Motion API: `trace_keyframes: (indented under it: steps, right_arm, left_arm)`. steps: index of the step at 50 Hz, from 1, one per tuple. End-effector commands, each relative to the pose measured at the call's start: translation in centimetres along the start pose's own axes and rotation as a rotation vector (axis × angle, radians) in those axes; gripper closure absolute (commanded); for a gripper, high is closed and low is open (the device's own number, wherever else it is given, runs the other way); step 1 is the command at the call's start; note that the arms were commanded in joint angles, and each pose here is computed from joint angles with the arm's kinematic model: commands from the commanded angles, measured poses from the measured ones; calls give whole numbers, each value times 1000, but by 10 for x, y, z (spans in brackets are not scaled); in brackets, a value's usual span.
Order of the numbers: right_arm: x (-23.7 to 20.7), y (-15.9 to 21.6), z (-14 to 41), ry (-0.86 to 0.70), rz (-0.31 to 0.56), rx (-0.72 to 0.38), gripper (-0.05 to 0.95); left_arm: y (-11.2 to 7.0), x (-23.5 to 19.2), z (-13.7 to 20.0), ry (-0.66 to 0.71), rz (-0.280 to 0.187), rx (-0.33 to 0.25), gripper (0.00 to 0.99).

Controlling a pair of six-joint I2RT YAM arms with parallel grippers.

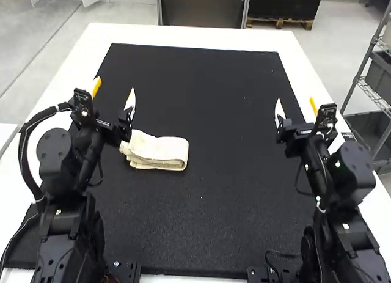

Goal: Fold the towel.

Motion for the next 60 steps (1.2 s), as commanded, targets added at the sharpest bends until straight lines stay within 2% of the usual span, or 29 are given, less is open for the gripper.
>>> trace_keyframes:
  steps: [1,6,9,14,17,21,32,43,50,51,52,56,60]
  right_arm:
    - [-14,-13,1,54,6,-69,-18]
    - [-39,-15,4,161,1,-77,-18]
    - [-53,-16,7,218,-34,-85,-18]
    - [-64,-16,10,264,-58,-88,-18]
    - [-65,-16,10,267,-54,-90,-18]
    - [-65,-17,10,270,-50,-91,-18]
    - [-66,-16,10,274,-40,-88,-18]
    - [-65,-18,10,273,-39,-99,-18]
    - [-65,-22,11,271,-38,-113,-18]
    - [-66,-22,11,273,-38,-114,-18]
    - [-65,-23,11,271,-37,-117,-18]
    - [-65,-24,11,270,-37,-122,-18]
    - [-65,-24,11,270,-37,-123,-18]
  left_arm:
    - [11,-15,2,63,-82,66,36]
    - [8,-27,2,115,-113,50,36]
    - [8,-31,3,133,-142,47,34]
    - [6,-42,4,176,-146,39,31]
    - [10,-45,5,193,-152,61,31]
    - [15,-51,7,228,-199,83,33]
    - [24,-57,10,262,-211,120,38]
    - [20,-68,12,306,-204,100,33]
    - [25,-59,11,272,-214,127,26]
    - [30,-56,11,260,-206,163,26]
    - [39,-51,12,247,-175,224,26]
    - [55,-40,14,180,-2,341,34]
    - [55,-54,17,228,95,361,33]
Point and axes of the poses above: each hand's point on the last joint's axis, 136 mm out from that joint toward the fingers, its own z axis back along the fingers, its own y axis along the line the jaws close on, x = y × z, the point moved 1 cm from there along z, back along the fingers, and after that the axes turned 8 degrees about -z, right-handed, at the moved point
